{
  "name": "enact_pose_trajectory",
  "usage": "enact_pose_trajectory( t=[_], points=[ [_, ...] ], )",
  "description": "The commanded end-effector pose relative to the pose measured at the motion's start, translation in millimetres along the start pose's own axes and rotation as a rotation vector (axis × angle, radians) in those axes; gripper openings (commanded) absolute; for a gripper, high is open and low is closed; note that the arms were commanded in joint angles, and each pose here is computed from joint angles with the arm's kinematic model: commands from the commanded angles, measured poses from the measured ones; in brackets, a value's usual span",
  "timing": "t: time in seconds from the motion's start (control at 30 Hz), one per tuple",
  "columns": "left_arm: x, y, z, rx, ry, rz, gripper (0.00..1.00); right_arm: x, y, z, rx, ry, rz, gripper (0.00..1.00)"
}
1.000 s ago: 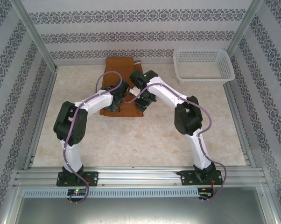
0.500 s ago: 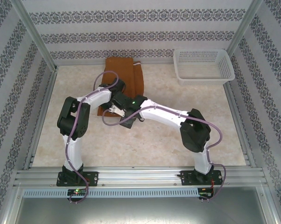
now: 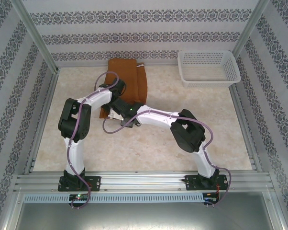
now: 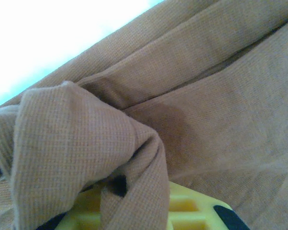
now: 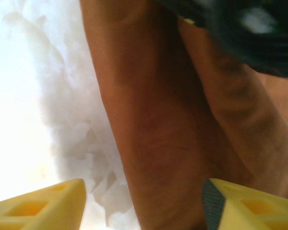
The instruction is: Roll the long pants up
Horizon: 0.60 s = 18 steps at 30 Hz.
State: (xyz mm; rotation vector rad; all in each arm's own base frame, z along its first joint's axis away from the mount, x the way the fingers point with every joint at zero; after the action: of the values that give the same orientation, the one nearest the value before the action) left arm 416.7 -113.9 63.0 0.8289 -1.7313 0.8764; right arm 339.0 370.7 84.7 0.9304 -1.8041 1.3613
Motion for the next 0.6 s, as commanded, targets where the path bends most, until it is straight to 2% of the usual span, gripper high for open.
enact_pose_trajectory(
  t=[0.0, 0.03, 0.07, 0.1, 0.13, 0.2, 0.3, 0.37, 0.43, 0.57],
  points=[
    [-4.0, -7.1, 18.3, -0.068, 0.021, 0.019, 0.31, -41.3, -11.1, 23.3, -0.028, 0.042, -0.004, 0.46],
    [-3.2, -8.9, 18.8, -0.074, 0.025, 0.030, 0.44, -45.2, -8.2, 27.1, -0.036, 0.048, -0.026, 0.36],
    [-2.4, -11.0, 19.1, -0.078, 0.027, 0.040, 0.57, -48.1, -6.7, 30.0, -0.044, 0.053, -0.038, 0.35],
    [-1.0, -13.0, 18.3, -0.080, 0.027, 0.052, 0.80, -50.5, -5.6, 33.3, -0.052, 0.056, -0.044, 0.36],
    [0.3, -14.8, 17.6, -0.080, 0.025, 0.063, 0.93, -52.9, -4.7, 36.2, -0.056, 0.061, -0.047, 0.39],
    [2.4, -16.8, 16.6, -0.077, 0.022, 0.077, 0.95, -57.8, -1.5, 42.8, -0.065, 0.075, -0.061, 0.45],
    [4.0, -19.4, 14.7, -0.073, 0.020, 0.088, 1.00, -61.7, 3.9, 48.4, -0.076, 0.090, -0.094, 0.43],
    [4.7, -20.6, 13.7, -0.073, 0.019, 0.092, 1.00, -63.4, 6.5, 51.5, -0.092, 0.099, -0.122, 0.33],
    [7.4, -21.8, 9.7, -0.067, 0.016, 0.098, 1.00, -64.3, 9.3, 54.2, -0.108, 0.104, -0.150, 0.01],
    [23.5, -29.6, -17.4, -0.014, -0.012, 0.143, 1.00, -59.1, 11.5, 57.3, -0.142, 0.109, -0.193, 0.00]
  ],
)
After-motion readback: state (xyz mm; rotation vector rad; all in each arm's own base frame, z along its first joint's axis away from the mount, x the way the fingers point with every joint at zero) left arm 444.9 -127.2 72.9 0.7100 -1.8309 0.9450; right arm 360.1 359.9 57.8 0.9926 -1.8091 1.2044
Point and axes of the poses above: each hand's point on the last joint's axis, 136 mm out from that joint toward the fingers, its own x axis back along the fingers, its own y axis along the line the jaws close on, z = x × y, the point moved 3 cm from there along x, back along the fingers, and after that the axes turned 2 degrees about x, right-handed, at the moved point
